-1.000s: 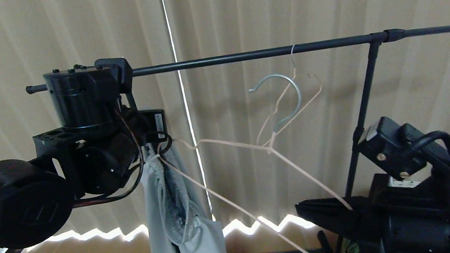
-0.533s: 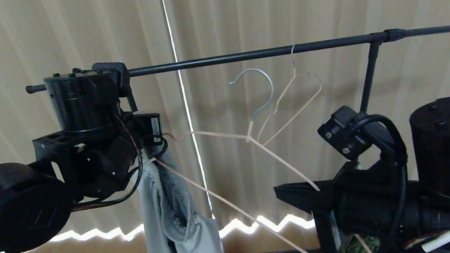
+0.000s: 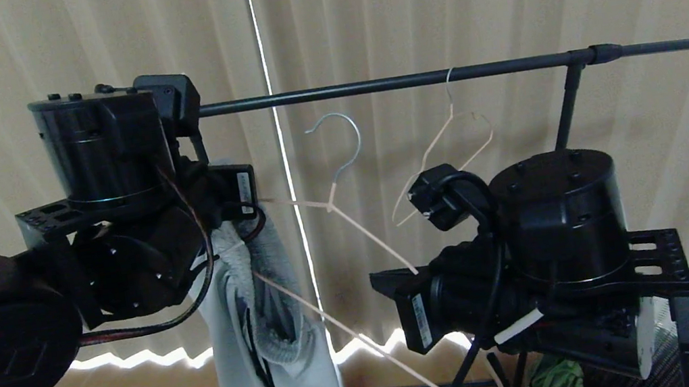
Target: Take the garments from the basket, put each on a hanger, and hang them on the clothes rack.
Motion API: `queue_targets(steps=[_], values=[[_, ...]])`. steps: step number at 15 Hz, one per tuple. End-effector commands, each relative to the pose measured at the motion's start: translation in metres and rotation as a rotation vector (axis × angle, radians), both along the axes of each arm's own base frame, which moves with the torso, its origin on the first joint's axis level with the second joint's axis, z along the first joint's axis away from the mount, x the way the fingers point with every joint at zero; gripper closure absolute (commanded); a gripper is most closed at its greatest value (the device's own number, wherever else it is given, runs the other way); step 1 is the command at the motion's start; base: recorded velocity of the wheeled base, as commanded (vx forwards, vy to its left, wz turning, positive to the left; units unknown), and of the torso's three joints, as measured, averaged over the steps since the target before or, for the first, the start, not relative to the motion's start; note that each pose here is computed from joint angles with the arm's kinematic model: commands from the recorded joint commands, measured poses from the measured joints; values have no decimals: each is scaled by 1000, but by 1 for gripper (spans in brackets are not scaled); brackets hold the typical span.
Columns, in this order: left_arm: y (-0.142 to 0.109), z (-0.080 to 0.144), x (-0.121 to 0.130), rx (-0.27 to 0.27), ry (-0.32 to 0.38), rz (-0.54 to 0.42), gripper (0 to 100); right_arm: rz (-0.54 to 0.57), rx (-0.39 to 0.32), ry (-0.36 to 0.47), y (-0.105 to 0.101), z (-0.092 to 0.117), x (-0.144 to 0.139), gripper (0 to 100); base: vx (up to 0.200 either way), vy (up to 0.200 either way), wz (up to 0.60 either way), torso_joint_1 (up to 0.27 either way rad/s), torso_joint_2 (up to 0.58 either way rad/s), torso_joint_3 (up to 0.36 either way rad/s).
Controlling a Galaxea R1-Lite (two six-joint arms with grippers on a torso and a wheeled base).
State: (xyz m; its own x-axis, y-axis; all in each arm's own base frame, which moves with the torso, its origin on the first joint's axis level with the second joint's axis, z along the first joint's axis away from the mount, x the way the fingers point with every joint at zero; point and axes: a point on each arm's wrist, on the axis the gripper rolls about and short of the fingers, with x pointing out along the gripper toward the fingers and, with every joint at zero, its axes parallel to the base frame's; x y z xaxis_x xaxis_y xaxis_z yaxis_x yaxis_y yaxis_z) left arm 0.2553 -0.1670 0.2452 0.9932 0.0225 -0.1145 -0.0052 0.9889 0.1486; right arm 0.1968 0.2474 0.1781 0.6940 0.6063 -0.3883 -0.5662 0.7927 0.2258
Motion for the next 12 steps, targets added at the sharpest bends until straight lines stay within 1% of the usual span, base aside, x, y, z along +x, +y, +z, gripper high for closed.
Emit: queue_targets(steps=[1, 2, 3, 4, 6, 7, 8, 9, 10, 12], values=[[-3, 9, -12, -17, -24, -32, 100, 1, -15, 14, 8, -8, 5, 100, 0, 0, 0, 0, 0, 0], [-5, 11, -16, -19, -30, -49, 100, 1, -16, 15, 7, -8, 5, 100, 0, 0, 0, 0, 0, 0], [-12, 14, -24, -22, -36, -89, 100, 1, -18, 16, 7, -9, 5, 100, 0, 0, 0, 0, 0, 0], [-17, 15, -28, -24, -38, -116, 100, -1, -14, 13, 7, -7, 5, 100, 0, 0, 0, 0, 0, 0], [-23, 14, -35, -25, -32, -201, 100, -2, -15, 12, 6, -7, 4, 100, 0, 0, 0, 0, 0, 0], [-23, 14, -41, -23, -26, -289, 100, -4, -15, 12, 4, -7, 3, 100, 0, 0, 0, 0, 0, 0], [-21, 13, -45, -9, -20, -340, 100, -4, -15, 12, 3, -6, 2, 100, 0, 0, 0, 0, 0, 0], [-21, 13, -45, -9, -20, -340, 100, -4, -15, 12, 3, -6, 2, 100, 0, 0, 0, 0, 0, 0], [-16, 11, -52, 13, -1, -425, 100, -12, -10, -1, 0, -2, 0, 100, 0, 0, 0, 0, 0, 0], [-11, 9, -58, 22, 5, -469, 100, -13, 0, -12, -4, 3, -2, 100, 0, 0, 0, 0, 0, 0]])
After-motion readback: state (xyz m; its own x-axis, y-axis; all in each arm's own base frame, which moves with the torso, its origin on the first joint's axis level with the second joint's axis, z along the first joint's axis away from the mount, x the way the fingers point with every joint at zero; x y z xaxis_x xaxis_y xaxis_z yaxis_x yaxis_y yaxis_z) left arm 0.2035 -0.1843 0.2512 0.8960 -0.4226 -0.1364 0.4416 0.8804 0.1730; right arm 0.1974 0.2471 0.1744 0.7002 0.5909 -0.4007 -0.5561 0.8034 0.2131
